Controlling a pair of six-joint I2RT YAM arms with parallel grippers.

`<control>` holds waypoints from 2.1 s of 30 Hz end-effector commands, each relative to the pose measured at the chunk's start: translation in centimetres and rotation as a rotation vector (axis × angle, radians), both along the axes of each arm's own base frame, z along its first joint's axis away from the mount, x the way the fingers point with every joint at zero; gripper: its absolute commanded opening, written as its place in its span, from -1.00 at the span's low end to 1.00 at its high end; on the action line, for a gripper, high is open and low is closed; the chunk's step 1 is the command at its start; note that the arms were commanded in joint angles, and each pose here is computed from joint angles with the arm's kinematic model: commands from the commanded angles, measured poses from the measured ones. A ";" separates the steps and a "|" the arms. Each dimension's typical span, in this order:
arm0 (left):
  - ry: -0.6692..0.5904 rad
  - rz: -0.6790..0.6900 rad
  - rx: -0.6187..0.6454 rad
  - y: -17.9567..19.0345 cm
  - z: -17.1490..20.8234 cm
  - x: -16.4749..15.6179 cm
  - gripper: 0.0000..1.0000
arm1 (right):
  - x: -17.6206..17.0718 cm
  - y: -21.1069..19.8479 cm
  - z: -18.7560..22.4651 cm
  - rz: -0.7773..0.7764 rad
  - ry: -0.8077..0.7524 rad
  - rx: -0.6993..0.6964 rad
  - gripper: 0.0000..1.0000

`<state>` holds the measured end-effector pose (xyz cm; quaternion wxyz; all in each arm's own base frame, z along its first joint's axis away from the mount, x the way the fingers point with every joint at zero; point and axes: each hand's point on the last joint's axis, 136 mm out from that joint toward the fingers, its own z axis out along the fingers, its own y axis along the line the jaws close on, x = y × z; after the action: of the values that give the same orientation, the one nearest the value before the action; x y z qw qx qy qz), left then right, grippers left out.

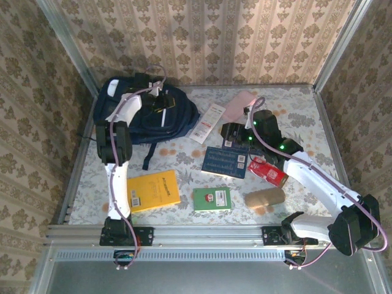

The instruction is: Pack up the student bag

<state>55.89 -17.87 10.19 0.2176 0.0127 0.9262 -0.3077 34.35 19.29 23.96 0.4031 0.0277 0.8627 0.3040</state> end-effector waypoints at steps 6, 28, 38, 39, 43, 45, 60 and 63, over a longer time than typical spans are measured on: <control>0.006 -0.021 -0.023 -1.1 -0.5 1.1 -0.39 | 0.9 0.2 -0.7 0.008 0.019 -0.015 0.19; -0.278 -0.079 0.214 -0.1 16.1 -3.8 -1.00 | 6.7 1.2 -0.3 -0.009 0.079 -0.092 0.34; -0.419 -0.241 0.239 -4.0 20.6 -9.8 -1.00 | 11.5 3.4 -1.0 0.062 0.182 0.057 0.73; -0.427 -0.259 0.237 -4.4 20.6 -10.3 -1.00 | 11.7 3.2 -0.9 0.055 0.180 0.077 0.74; -0.468 -0.337 0.221 -6.4 21.1 -12.2 -1.00 | 10.9 3.7 -1.2 0.072 0.194 0.154 0.67; -0.484 -0.373 0.223 -7.3 21.2 -12.9 -1.00 | 9.9 4.3 -1.7 0.090 0.208 0.240 0.56; -0.412 -0.524 0.084 -9.7 18.3 -17.7 -1.00 | 1.3 8.7 -5.1 0.230 0.199 0.454 0.02; -0.421 -0.526 0.098 -9.3 18.1 -18.4 -1.00 | 1.9 7.4 -5.4 0.183 0.191 0.453 0.26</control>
<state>38.30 -25.66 22.73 0.2381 0.2804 0.8929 -0.2595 35.99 27.26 16.83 0.2514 0.0717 0.8242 0.5023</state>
